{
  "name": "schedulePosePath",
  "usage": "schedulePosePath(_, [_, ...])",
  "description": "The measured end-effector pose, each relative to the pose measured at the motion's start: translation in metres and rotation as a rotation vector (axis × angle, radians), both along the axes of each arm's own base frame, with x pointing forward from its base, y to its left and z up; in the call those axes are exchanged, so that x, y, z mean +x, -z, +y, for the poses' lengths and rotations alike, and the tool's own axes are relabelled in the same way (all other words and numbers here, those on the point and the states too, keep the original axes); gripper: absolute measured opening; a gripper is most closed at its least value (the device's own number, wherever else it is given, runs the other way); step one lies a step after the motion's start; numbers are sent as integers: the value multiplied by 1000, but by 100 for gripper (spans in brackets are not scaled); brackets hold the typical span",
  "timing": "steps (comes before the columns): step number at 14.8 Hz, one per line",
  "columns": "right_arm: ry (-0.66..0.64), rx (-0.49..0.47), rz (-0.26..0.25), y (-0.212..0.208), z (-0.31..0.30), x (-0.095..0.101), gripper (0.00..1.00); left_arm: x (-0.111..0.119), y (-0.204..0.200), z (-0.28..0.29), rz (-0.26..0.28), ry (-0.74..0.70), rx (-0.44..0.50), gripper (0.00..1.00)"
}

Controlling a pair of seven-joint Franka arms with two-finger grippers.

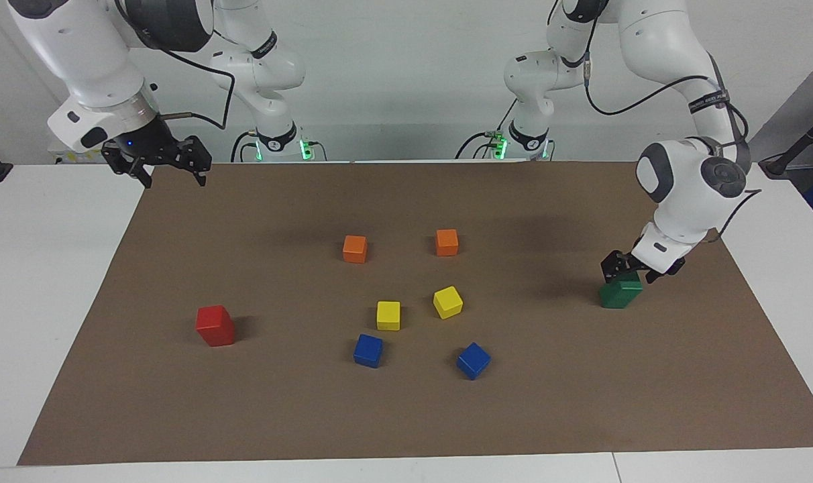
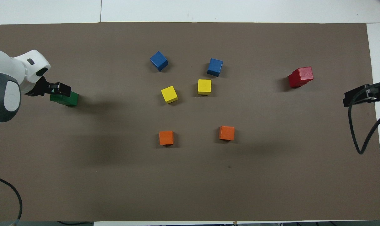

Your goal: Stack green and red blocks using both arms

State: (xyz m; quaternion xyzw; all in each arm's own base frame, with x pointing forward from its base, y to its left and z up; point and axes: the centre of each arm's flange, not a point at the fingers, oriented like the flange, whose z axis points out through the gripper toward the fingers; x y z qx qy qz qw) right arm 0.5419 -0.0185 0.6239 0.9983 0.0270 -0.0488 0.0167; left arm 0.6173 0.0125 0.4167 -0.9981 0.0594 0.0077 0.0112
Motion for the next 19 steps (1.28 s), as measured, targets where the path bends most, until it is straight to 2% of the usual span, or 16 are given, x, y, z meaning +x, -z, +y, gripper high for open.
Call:
schedulePosePath(3, [-1,2,-5,-13,0,-10,100,-20,-63,-5,-2,3,11,100])
schedulePosePath(6, [6,4,1,-13,-4,-12,100,-52,-122,-13,-4,9,24,100])
schedulePosePath(9, [9,4,2,-13,-5,-12,100,-76,-149,-30,7,-17,30,100])
schedulePosePath(12, [8,4,2,-13,-5,-12,100,-78,-146,-44,11,-66,21,100])
schedulePosePath(14, [9,4,2,-13,-5,-12,100,-77,-147,-45,11,-87,-26,100])
schedulePosePath(19, [10,4,2,-13,-6,-12,100,-61,-153,-34,24,-113,-55,100])
